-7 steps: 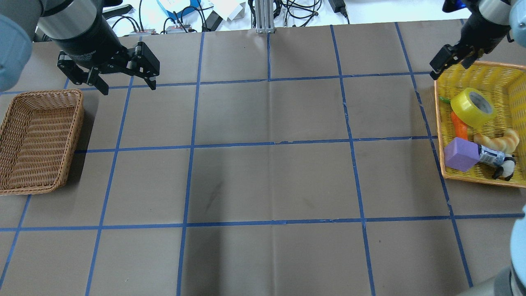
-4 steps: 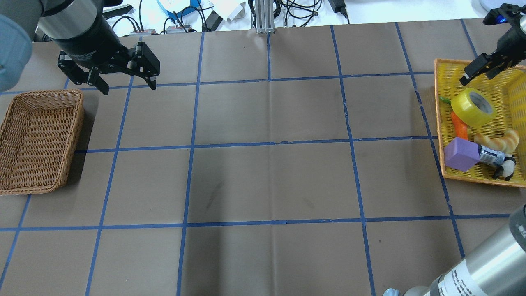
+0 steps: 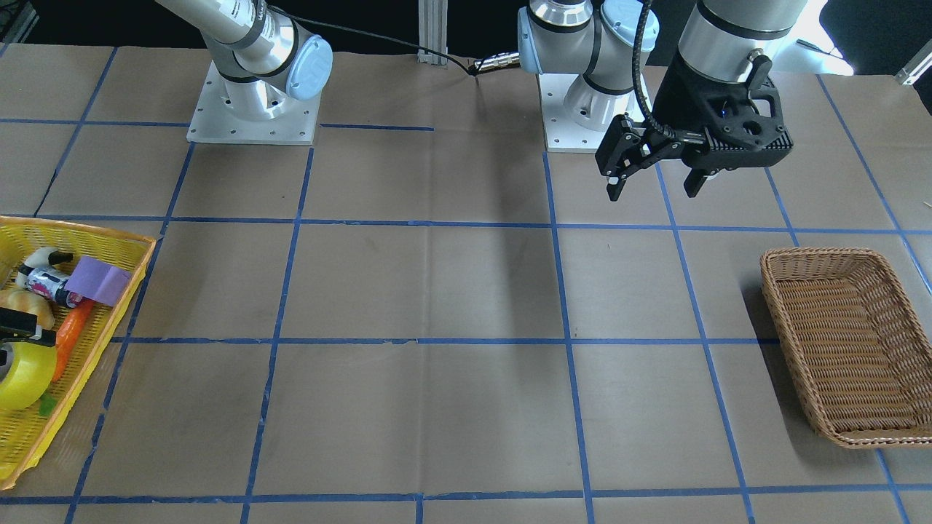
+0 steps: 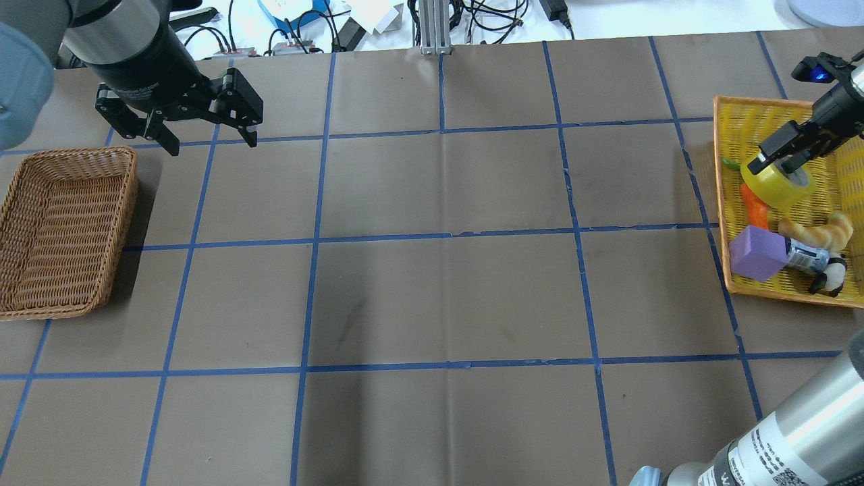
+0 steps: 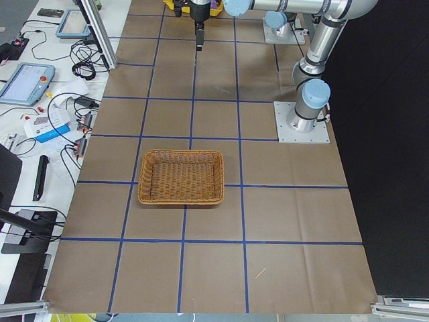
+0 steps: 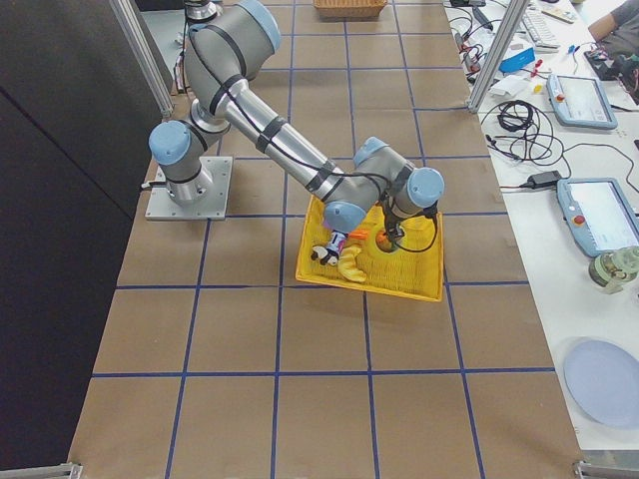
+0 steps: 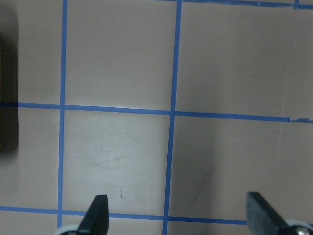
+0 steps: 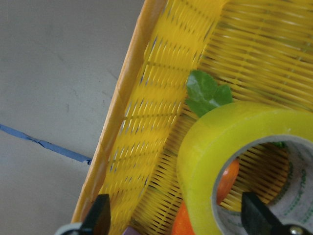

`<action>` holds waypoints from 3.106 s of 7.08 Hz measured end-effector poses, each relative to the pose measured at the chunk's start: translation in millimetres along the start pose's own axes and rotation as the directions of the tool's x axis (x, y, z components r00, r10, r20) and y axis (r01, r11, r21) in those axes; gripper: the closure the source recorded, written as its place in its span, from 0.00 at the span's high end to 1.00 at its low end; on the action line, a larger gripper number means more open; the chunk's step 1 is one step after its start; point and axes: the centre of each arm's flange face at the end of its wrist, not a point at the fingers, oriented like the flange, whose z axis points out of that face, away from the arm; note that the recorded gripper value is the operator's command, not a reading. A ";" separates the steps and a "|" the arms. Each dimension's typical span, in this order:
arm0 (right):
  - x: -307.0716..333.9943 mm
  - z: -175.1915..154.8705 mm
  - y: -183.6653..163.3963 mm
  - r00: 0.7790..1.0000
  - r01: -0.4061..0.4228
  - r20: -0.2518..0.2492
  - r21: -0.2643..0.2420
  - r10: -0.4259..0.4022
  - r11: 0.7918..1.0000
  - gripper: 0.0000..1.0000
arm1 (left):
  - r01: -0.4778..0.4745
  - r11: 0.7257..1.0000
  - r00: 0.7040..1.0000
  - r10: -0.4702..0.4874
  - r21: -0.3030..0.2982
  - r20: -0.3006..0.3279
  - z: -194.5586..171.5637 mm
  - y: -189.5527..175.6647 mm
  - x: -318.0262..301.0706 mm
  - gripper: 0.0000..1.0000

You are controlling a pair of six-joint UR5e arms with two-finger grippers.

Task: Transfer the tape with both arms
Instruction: 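Lower the right gripper into the yellow basket and grasp the yellow tape roll, then lift the tape roll and carry it with the right gripper to the table center, then grasp the tape roll with the left gripper while the right gripper releases and withdraws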

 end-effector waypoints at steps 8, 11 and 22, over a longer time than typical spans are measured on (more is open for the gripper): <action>-100.5 -79.8 1.9 0.984 -0.013 -0.180 0.003 0.014 1.000 0.10 | 0.000 1.000 1.000 0.000 0.002 0.001 -0.8 -0.1 -1.9 1.00; -312.6 -79.8 -27.4 0.967 0.049 -0.251 0.018 -0.043 0.999 0.12 | -0.004 1.000 1.000 0.004 0.004 0.002 -1.5 0.0 -2.6 1.00; -554.5 65.4 -39.8 0.935 0.071 -0.356 0.225 0.014 0.972 1.00 | 0.196 0.975 0.980 -0.199 -0.106 -0.013 112.2 -4.5 -19.0 1.00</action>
